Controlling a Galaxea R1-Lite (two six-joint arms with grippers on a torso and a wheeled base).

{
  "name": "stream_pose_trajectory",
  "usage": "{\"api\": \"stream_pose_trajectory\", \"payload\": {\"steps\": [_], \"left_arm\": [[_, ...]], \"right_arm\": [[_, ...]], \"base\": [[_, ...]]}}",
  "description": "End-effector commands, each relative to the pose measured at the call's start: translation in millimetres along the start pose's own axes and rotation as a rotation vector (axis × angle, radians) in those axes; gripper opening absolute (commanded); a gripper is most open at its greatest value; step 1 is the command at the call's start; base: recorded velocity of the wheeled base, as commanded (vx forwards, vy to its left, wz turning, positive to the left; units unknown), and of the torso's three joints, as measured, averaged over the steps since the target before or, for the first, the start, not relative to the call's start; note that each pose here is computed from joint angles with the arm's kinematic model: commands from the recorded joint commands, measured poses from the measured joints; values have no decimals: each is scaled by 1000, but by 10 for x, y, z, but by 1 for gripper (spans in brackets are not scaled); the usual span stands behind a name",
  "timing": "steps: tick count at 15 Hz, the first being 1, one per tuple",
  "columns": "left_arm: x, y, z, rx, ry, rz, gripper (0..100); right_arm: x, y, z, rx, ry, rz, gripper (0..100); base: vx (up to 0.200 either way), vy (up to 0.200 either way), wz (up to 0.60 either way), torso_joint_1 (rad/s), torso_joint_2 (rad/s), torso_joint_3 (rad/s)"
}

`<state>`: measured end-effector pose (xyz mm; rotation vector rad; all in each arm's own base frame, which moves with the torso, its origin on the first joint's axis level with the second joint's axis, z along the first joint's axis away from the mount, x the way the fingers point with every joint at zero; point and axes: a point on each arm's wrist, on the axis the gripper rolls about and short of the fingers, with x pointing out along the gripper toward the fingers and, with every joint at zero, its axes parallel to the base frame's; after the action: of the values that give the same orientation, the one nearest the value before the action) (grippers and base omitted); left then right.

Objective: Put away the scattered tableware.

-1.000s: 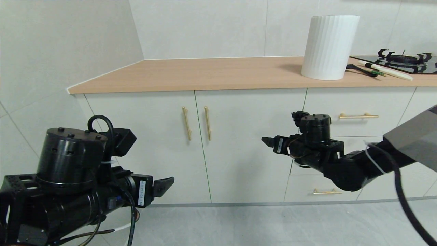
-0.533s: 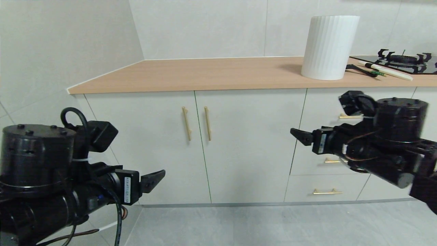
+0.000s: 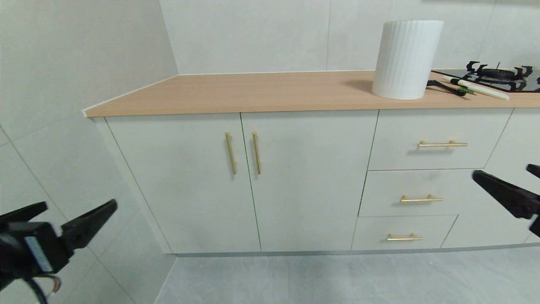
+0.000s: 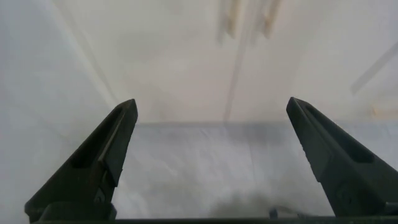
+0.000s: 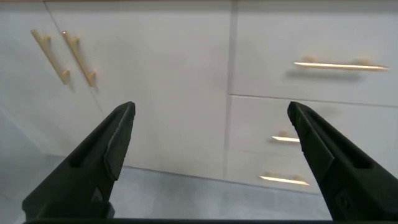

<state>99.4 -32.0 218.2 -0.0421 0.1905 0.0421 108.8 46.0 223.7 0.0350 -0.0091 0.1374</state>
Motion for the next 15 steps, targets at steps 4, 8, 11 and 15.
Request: {"api": "stream_pose_trajectory", "payload": {"steps": [4, 8, 11, 15], "left_arm": [[-1083, 519, -374, -51, -285, 132, 100], [-1314, 564, -609, -51, -367, 199, 100], [-1204, 549, -910, -53, -356, 242, 100], [-1149, 510, -1140, -19, -377, 331, 100]], "right_arm": [[-1428, -370, -205, -83, -228, -269, 100], [-1727, -347, -359, -99, -297, -330, 100], [-1745, -312, -529, -110, -295, -380, 100], [-1596, -335, -898, -101, -208, -383, 100]], "base": [[0, 0, 0, 0, 0, 0], [0, 0, 0, 0, 0, 0], [0, 0, 0, 0, 0, 0], [0, 0, 0, 0, 0, 0]]}}
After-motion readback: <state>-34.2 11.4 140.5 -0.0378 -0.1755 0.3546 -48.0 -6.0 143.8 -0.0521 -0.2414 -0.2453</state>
